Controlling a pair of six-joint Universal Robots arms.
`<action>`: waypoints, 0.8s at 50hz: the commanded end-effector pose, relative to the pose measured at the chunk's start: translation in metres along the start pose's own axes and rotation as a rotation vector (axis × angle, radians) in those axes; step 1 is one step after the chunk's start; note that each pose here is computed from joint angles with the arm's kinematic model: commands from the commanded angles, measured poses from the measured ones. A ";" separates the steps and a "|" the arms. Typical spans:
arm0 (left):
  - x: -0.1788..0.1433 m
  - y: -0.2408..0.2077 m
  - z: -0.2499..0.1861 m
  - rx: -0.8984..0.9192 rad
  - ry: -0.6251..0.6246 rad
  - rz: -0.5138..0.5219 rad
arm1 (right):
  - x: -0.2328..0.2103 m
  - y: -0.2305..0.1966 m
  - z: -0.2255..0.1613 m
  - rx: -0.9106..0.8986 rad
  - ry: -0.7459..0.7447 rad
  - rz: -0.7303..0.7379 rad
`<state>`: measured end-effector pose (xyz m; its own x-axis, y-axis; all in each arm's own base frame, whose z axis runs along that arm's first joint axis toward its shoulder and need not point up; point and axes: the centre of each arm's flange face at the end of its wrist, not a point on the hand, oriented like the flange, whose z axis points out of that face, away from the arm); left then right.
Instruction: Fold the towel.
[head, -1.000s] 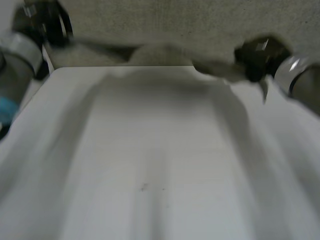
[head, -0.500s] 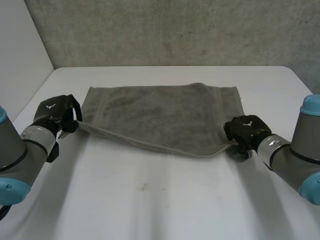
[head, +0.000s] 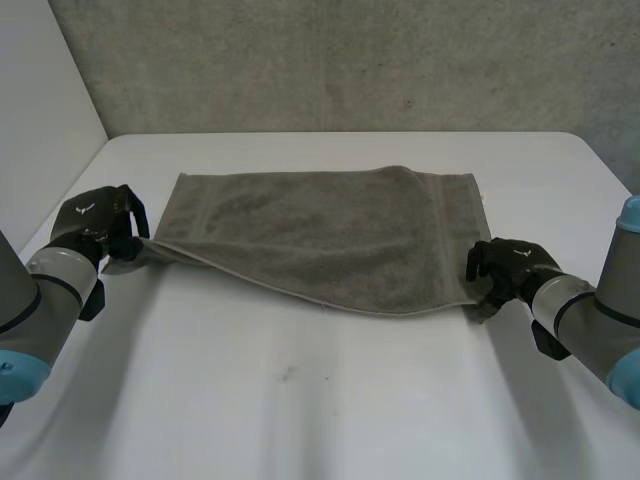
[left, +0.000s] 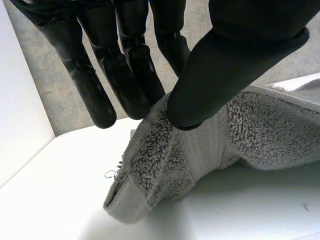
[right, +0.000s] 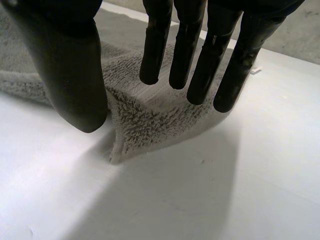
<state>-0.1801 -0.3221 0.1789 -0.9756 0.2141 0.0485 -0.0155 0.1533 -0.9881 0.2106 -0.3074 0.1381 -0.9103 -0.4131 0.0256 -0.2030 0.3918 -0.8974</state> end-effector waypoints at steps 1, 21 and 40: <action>0.000 -0.001 0.000 0.003 0.000 0.000 | 0.002 0.001 0.004 0.024 0.017 0.034; 0.004 -0.012 -0.011 0.001 0.022 0.004 | 0.006 -0.083 -0.045 0.327 0.125 -0.242; 0.008 -0.046 -0.113 -0.080 0.171 0.287 | 0.038 -0.084 -0.125 -0.118 0.042 -0.703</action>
<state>-0.1670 -0.2386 0.2282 -0.9315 0.3584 -0.0627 0.1535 0.2308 -0.9608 0.1601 -0.2550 0.2432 -0.5923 -0.6062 0.5308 -0.7577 0.1952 -0.6227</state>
